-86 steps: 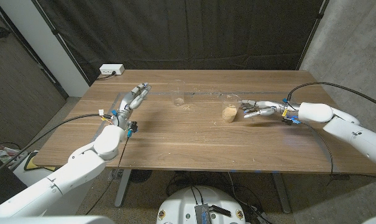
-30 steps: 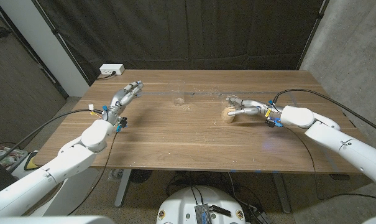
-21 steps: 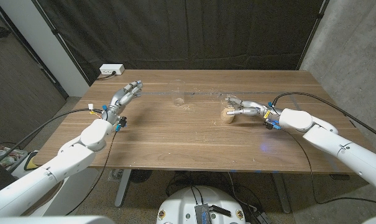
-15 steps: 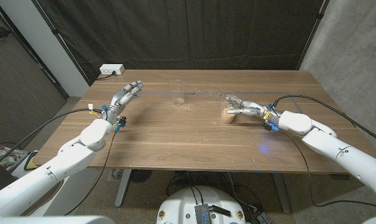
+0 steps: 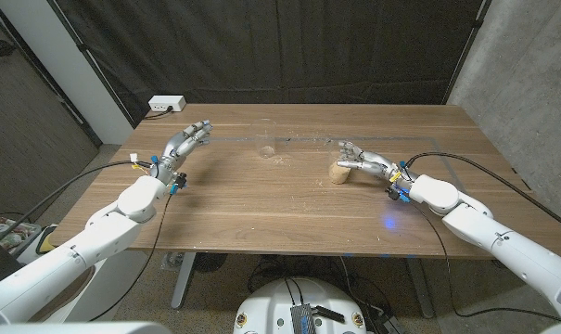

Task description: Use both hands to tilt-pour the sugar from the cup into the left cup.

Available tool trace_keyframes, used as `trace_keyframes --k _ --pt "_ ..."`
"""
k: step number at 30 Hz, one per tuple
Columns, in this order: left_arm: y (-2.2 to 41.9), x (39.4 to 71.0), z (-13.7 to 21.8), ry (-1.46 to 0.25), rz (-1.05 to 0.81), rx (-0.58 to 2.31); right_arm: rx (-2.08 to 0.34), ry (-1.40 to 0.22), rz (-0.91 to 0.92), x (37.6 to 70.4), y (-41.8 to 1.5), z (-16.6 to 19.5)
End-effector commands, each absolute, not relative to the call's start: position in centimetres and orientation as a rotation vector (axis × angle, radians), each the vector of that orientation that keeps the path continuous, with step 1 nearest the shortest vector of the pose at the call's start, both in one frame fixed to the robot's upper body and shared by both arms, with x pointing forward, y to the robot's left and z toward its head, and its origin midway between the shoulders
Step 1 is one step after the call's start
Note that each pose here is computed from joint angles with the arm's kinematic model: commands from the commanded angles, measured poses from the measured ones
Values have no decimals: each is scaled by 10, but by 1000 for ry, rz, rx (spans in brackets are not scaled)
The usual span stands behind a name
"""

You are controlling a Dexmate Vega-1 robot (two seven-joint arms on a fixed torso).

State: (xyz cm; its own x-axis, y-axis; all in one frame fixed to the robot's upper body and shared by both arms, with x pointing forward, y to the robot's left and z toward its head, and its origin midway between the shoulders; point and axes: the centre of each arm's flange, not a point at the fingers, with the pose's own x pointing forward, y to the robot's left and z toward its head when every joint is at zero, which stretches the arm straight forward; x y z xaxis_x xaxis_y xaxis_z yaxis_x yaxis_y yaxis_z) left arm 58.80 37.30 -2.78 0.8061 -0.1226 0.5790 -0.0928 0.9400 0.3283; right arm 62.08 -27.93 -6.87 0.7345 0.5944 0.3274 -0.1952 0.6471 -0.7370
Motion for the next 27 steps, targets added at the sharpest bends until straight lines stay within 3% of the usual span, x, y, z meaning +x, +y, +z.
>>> trace_keyframes --k 1,27 --pt "377 601 -24 -628 -31 355 -634 -604 437 626 -270 -91" --pt "370 611 -12 -622 -40 362 -406 -790 270 631 -271 -123"
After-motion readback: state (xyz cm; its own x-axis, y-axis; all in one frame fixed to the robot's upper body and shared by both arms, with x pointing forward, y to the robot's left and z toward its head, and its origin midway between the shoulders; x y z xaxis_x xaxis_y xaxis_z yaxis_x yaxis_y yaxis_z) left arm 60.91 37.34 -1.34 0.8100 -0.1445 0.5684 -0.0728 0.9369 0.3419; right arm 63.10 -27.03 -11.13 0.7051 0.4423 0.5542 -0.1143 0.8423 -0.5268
